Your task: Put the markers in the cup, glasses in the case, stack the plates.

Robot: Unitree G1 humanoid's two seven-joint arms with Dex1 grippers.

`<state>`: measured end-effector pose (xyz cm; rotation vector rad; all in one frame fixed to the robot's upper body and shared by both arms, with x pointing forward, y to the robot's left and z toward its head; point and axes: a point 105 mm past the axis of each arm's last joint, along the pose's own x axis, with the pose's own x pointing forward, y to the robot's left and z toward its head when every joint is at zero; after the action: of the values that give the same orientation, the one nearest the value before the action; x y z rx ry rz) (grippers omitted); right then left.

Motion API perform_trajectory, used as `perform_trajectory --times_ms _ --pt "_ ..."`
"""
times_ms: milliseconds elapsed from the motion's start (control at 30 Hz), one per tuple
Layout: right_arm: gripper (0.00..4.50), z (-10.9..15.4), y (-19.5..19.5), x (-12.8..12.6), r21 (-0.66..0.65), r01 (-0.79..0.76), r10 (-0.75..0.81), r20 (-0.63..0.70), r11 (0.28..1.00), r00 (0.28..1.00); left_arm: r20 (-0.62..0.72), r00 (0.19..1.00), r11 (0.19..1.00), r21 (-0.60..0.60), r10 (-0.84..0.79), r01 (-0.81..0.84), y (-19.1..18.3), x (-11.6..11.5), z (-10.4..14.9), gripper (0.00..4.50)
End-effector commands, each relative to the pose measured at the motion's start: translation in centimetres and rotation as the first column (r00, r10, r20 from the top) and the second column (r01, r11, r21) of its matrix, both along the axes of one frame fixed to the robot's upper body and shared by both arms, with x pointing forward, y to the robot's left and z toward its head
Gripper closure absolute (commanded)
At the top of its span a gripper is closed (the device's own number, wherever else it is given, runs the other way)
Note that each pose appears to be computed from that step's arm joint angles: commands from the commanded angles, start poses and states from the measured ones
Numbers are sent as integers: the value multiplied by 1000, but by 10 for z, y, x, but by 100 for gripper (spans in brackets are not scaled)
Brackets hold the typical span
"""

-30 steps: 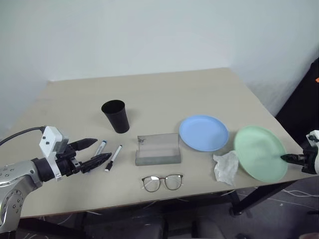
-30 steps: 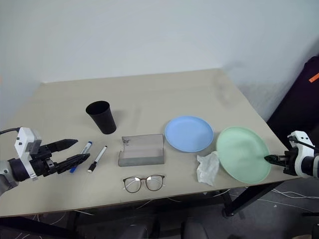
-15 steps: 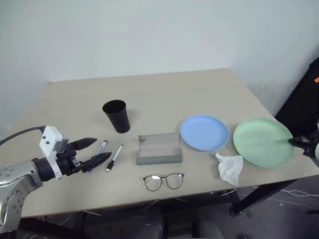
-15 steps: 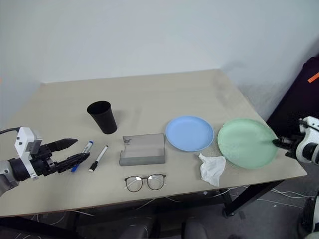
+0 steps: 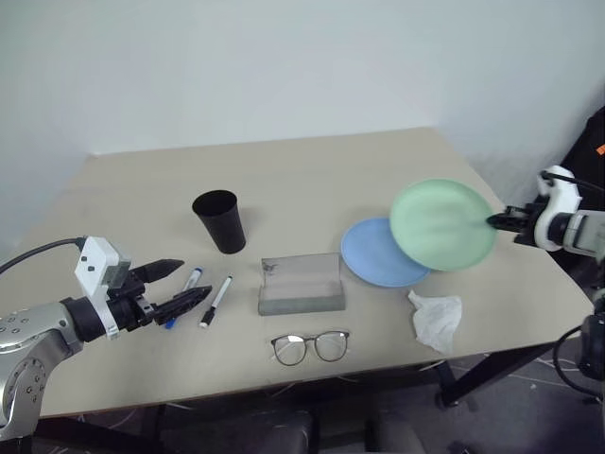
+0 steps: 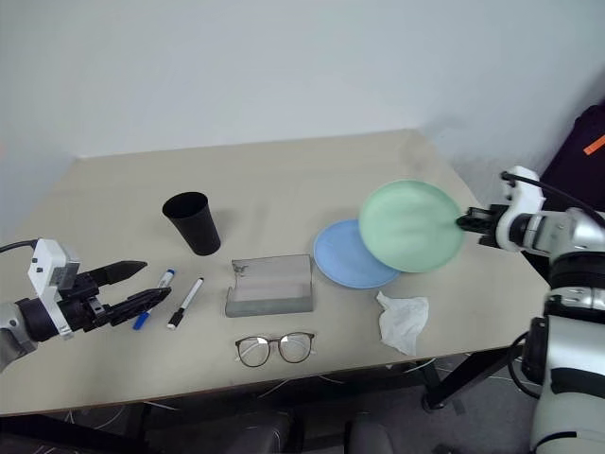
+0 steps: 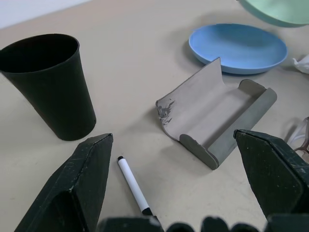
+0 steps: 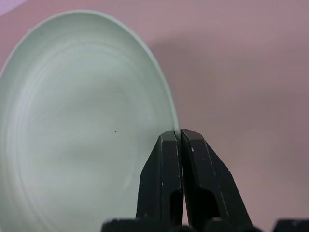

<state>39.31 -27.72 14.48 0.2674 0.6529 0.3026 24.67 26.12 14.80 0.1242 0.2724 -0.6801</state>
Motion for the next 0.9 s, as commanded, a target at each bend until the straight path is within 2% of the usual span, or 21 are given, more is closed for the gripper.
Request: perform_trajectory --times_ms 33,267,433,900 --pt "449 16 21 8 -26 -53 52 -10 998 999 51 999 1000 13 0 0 -1 -1 10 23" --pt "449 4 54 16 -88 -163 156 -80 983 985 51 998 1000 11 21 -22 0 -6 8 23" --pt "449 -7 61 21 -110 -164 154 -97 980 983 57 998 999 14 41 -42 3 -9 10 23" --pt "449 -12 76 36 -134 -146 137 -73 980 988 66 996 998 14 62 -63 4 -10 11 23"
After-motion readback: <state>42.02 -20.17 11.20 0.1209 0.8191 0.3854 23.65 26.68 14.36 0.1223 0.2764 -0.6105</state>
